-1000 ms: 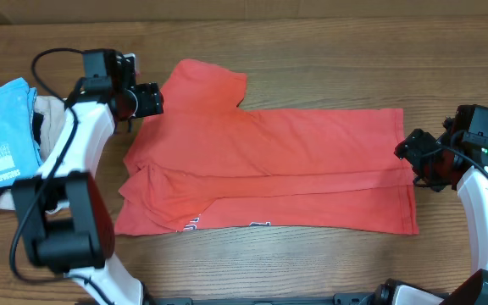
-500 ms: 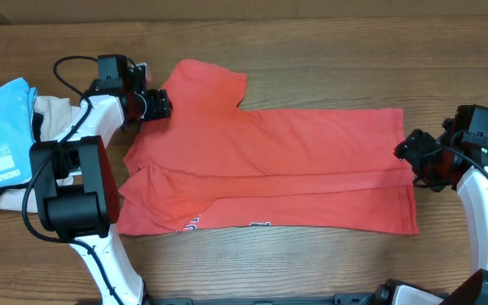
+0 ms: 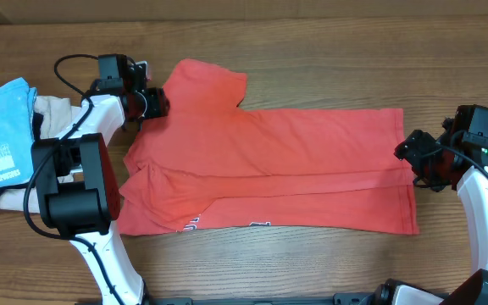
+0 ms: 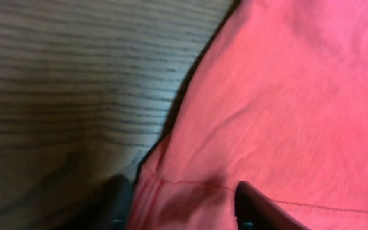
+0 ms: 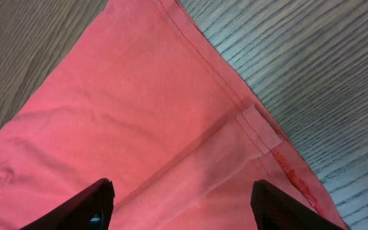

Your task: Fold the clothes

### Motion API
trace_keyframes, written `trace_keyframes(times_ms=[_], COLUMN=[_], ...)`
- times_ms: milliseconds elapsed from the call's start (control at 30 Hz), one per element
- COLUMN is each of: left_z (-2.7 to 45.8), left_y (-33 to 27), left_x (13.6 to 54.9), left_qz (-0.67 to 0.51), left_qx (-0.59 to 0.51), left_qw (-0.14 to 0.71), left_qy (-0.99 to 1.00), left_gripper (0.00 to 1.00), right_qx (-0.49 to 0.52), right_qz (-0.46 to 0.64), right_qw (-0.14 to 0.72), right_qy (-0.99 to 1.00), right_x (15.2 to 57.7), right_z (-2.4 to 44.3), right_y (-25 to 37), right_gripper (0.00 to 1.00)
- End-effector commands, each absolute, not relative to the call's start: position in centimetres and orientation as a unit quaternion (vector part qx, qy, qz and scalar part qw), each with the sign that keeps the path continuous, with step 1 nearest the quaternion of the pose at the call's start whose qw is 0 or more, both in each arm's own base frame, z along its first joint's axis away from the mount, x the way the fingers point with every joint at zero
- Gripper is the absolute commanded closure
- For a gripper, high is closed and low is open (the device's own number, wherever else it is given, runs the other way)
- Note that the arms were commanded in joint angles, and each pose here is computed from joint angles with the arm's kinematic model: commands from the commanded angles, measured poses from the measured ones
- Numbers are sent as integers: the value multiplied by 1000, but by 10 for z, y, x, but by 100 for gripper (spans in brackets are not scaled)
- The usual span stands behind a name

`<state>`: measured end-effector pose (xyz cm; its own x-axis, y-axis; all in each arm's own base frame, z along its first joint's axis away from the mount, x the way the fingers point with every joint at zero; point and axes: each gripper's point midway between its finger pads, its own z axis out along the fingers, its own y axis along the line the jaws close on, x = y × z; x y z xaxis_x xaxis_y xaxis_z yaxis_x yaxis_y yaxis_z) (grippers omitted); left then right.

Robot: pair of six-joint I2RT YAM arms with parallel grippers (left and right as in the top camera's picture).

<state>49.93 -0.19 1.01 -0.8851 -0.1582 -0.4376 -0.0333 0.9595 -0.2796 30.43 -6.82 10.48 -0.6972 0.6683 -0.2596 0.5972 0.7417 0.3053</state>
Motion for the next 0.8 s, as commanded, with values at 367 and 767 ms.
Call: trace_keyframes(times_ms=[367,767], left_z=[-9,-8], left_y=[1,-6], left_x=[486,483], left_qz=[-150,-172], left_qx=[-137,-164], left_qw=[186,172], left_qy=[961,956], left_gripper=[79,80], right_qx=[290,265], right_qz=[100,97], right_qw=[272,312], right_qy=[912,907], right_x=[351,423], right_z=[123,54], right_y=[-80,-101], right_gripper=[37,44])
